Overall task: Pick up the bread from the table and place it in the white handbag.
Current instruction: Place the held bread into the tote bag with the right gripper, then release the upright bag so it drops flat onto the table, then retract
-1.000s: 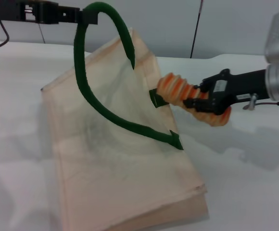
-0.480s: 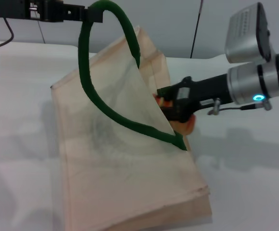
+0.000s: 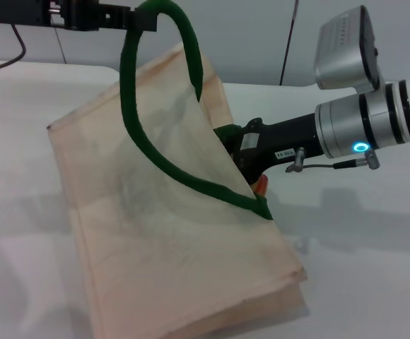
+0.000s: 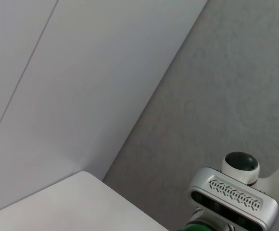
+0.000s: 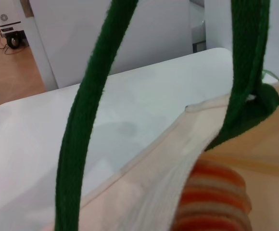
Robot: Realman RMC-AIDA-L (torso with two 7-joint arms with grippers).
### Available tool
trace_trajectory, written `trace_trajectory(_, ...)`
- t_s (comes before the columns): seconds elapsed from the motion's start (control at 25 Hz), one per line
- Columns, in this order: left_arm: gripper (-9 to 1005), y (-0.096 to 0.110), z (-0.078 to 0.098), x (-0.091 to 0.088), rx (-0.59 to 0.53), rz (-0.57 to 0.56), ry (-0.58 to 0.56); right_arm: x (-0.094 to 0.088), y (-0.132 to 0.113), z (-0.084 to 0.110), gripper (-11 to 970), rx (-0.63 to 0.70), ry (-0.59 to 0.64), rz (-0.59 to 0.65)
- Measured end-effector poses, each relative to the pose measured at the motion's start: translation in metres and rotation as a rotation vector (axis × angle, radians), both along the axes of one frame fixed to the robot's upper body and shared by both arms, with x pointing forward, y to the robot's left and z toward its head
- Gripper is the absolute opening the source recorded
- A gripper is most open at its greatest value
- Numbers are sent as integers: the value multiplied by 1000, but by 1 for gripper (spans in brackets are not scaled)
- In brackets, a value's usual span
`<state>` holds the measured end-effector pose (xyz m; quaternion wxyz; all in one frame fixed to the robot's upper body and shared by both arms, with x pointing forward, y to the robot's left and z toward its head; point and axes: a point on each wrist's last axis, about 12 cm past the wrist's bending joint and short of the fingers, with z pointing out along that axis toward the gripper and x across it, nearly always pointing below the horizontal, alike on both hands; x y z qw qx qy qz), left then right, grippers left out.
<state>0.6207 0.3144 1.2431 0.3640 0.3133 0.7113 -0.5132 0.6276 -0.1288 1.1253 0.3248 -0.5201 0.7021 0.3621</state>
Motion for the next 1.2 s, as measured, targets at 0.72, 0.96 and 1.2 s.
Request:
trace_trajectory(0.72, 220, 0, -1, 1, 3, 10, 1, 1, -4, 0, 850, -5, -2, -6)
trace_trajectory(0.96, 222, 1, -2, 0, 3, 12, 5, 5, -7, -3, 894, -25, -4, -56)
trace_trajectory(1.2, 225, 3, -4, 1, 8, 31, 9, 19, -44, -11, 894, -66, -37, -255)
